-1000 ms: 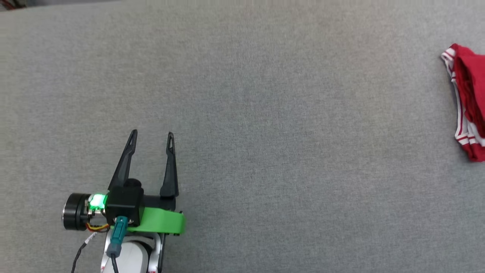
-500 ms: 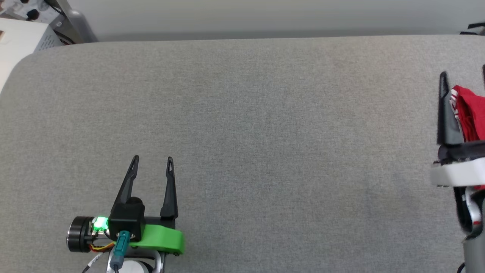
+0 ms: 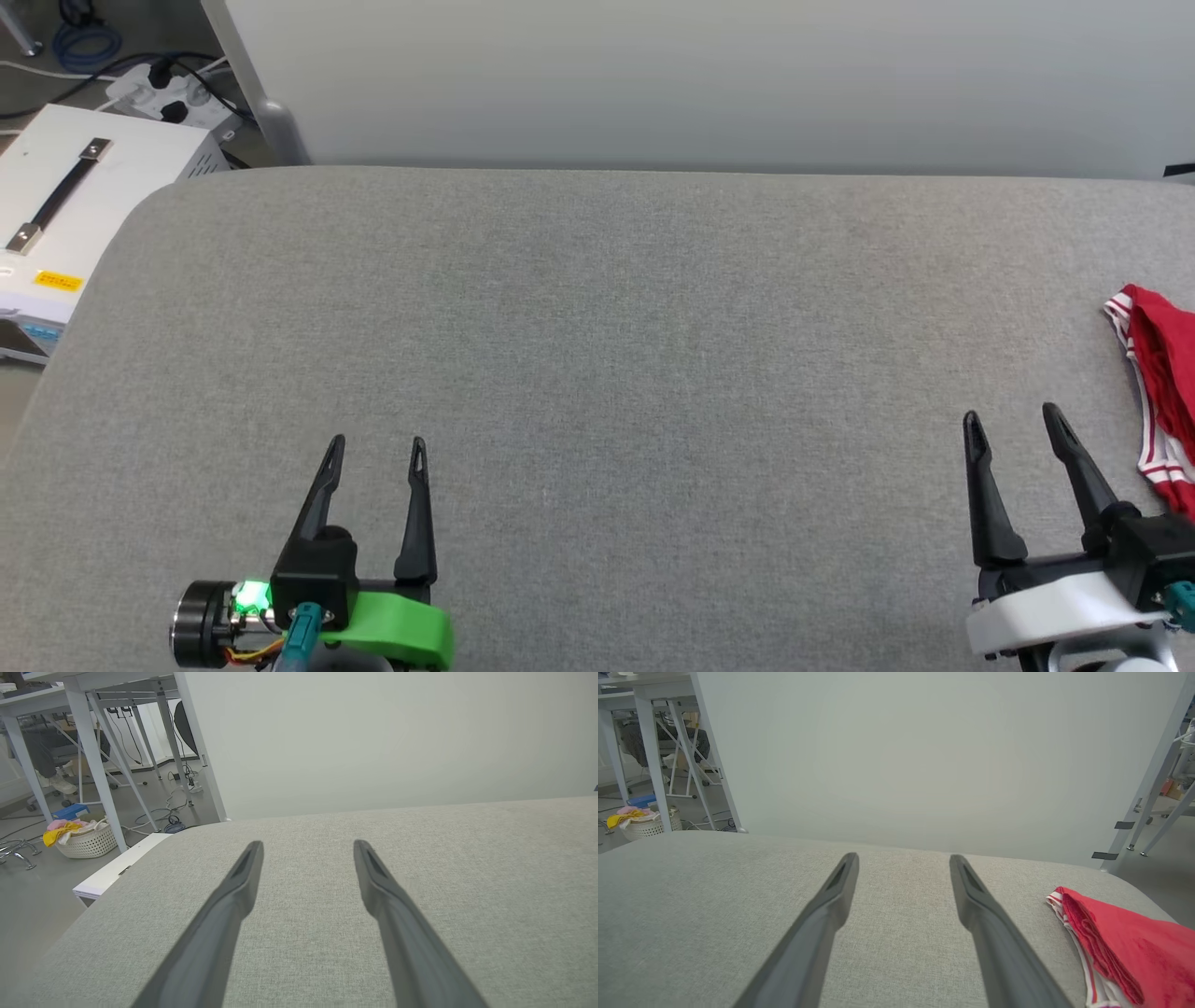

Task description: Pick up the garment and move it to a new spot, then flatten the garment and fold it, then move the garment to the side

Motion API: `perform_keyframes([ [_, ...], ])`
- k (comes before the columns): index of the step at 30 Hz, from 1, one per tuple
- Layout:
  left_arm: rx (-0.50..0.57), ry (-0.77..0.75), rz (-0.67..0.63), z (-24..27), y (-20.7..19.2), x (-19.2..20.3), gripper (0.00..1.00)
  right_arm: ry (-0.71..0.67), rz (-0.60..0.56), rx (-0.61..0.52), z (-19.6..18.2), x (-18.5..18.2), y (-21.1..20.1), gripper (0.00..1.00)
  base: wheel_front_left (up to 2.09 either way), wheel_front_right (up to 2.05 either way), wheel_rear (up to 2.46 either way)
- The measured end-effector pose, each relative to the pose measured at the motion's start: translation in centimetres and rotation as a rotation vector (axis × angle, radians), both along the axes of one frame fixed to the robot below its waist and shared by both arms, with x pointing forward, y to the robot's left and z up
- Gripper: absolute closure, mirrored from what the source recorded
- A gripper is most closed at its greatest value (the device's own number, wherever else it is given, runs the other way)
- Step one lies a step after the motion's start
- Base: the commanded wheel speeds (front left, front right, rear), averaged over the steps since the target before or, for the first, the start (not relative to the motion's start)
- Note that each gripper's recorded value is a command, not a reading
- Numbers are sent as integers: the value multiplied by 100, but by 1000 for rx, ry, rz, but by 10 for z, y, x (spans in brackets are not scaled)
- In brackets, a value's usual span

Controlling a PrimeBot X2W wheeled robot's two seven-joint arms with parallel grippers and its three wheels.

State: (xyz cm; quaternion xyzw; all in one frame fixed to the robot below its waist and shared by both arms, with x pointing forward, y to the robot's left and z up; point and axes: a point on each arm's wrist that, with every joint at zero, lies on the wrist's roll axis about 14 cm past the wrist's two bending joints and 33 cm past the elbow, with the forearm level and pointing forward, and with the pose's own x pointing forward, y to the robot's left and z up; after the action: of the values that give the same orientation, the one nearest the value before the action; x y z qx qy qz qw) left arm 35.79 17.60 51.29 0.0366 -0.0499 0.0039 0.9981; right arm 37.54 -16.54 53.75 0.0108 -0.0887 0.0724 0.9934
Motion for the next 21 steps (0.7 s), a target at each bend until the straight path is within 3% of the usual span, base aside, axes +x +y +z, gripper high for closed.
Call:
perform_keyframes([
  [20,-22,-2,19,1,8,-23,0,7,23,42,0,-26,12,0,0,0,0],
  [21,-23,-1,19,1,8,-23,100,8,23,43,-1,-26,13,100,0,0,0],
])
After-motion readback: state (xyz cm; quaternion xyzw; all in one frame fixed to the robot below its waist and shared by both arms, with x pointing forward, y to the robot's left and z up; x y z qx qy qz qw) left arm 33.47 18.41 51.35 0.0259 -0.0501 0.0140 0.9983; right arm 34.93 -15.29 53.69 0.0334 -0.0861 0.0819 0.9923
